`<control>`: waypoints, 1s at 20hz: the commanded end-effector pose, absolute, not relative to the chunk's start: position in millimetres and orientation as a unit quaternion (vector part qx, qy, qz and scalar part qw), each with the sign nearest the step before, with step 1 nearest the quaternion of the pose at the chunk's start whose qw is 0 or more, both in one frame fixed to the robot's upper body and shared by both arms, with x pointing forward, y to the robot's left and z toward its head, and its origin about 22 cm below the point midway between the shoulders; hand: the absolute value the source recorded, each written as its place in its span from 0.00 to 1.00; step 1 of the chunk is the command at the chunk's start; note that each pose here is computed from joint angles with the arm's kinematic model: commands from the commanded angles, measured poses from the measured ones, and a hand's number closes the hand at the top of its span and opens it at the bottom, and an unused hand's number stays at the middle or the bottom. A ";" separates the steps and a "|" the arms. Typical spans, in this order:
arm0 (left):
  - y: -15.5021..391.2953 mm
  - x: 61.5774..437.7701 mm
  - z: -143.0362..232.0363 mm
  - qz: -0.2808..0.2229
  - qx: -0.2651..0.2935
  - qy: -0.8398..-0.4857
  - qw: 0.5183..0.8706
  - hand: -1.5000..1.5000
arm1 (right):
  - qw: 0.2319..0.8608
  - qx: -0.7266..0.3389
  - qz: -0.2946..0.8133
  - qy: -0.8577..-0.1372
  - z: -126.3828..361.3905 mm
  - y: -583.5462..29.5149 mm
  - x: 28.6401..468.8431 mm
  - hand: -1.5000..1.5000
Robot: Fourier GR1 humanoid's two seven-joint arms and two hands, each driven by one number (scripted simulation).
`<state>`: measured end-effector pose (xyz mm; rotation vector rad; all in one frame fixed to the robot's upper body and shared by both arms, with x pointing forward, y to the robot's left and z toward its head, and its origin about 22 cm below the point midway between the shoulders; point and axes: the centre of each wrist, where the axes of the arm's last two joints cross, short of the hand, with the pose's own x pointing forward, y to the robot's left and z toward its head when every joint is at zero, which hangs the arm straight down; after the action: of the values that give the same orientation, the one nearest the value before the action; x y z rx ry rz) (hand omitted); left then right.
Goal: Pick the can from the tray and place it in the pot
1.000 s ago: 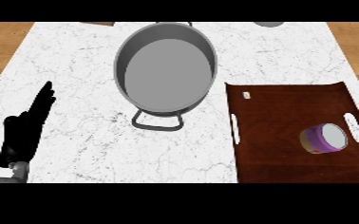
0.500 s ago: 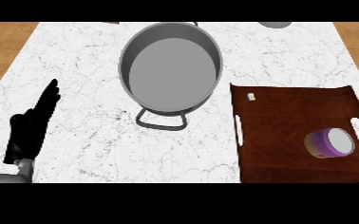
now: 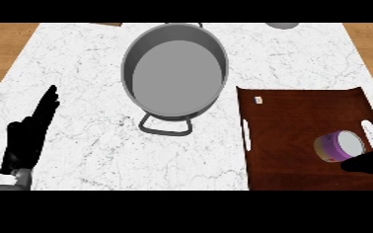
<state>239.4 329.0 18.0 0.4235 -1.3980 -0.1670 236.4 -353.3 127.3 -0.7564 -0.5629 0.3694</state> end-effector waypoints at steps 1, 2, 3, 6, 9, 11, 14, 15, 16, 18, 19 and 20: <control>328.6 245.2 23.8 -0.076 0.191 -0.641 0.740 0.50 | 0.887 -0.368 0.191 -0.205 145.7 -352.6 266.6 0.00; 323.2 247.6 25.9 -0.074 0.190 -0.638 0.743 0.50 | 0.886 -0.370 0.197 -0.199 125.9 -346.1 271.8 0.00; 339.1 246.5 34.5 -0.073 0.195 -0.645 0.735 0.50 | 0.887 -0.370 0.202 -0.188 119.4 -355.4 269.7 0.00; 323.8 250.5 22.0 -0.065 0.197 -0.636 0.743 0.50 | 0.889 -0.363 0.208 -0.188 105.6 -342.4 279.6 0.00; 344.7 235.2 20.4 -0.067 0.193 -0.636 0.744 0.50 | 0.889 -0.365 0.211 -0.177 109.9 -343.5 280.9 0.00; 339.7 241.7 23.3 -0.066 0.200 -0.633 0.745 0.50 | 0.896 -0.349 0.208 -0.180 97.6 -339.3 281.2 0.00; 323.0 244.3 27.2 -0.066 0.200 -0.632 0.746 0.50 | 0.897 -0.351 0.215 -0.158 79.8 -328.7 276.2 0.00; 332.6 241.9 35.9 -0.069 0.193 -0.633 0.747 0.50 | 0.899 -0.351 0.208 -0.159 79.7 -339.3 288.5 0.00; 330.4 228.7 23.7 -0.072 0.195 -0.633 0.746 0.50 | 0.897 -0.351 0.217 -0.158 69.3 -338.1 286.7 0.00; 318.1 228.0 9.7 -0.072 0.195 -0.635 0.744 0.50 | 0.898 -0.352 0.212 -0.155 62.3 -338.7 289.2 0.00; 345.7 240.0 7.7 -0.068 0.206 -0.632 0.744 0.50 | 0.897 -0.356 0.216 -0.151 71.1 -347.4 299.2 0.00; 317.8 222.0 4.9 -0.067 0.193 -0.634 0.746 0.50 | 0.897 -0.362 0.205 -0.150 81.2 -333.1 306.4 0.00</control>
<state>233.2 329.5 14.1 0.4300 -1.3853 -0.1501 290.2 -341.4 73.5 -0.7262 -0.4076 0.4460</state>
